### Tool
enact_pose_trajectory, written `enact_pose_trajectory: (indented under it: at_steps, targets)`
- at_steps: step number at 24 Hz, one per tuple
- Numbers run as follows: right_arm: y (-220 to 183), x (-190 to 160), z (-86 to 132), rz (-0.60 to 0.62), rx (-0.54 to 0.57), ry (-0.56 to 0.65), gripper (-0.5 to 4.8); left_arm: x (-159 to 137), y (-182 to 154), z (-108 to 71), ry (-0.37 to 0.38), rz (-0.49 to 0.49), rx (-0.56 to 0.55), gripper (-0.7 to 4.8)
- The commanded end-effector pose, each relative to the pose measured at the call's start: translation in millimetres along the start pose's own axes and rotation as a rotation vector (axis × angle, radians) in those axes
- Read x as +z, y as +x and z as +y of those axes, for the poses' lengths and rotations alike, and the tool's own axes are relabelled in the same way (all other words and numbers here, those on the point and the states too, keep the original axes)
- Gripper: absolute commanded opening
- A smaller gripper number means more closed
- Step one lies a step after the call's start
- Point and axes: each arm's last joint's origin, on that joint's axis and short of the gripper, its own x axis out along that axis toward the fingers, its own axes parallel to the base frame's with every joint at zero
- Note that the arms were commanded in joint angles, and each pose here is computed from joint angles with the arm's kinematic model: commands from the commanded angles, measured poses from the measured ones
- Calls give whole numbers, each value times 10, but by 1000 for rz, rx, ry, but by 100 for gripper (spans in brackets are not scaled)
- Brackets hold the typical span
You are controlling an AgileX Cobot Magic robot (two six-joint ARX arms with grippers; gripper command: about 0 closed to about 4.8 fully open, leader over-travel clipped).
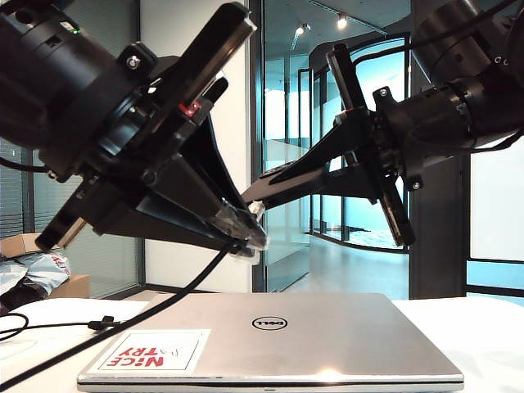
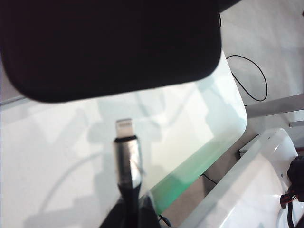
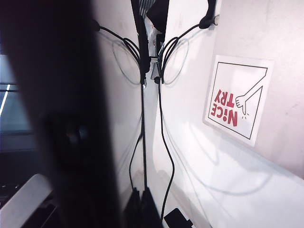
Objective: Pick up the charging cable and the phone, plug the charging cable into the charging port on the phone, and finally place them back on the table.
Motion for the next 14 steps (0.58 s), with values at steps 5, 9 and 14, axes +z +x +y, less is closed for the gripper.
enact_pose_trajectory:
  at_steps: [5, 9, 14]
  targets:
    - [20, -3, 76, 22, 43, -36, -6, 17, -7, -13, 8, -14, -13, -6]
    - [37, -15, 84, 23, 40, -39, -6, 17, -7, -13, 8, -14, -13, -6]
    - [38, -15, 85, 20, 38, -39, -6, 17, -7, -13, 7, -14, -13, -6]
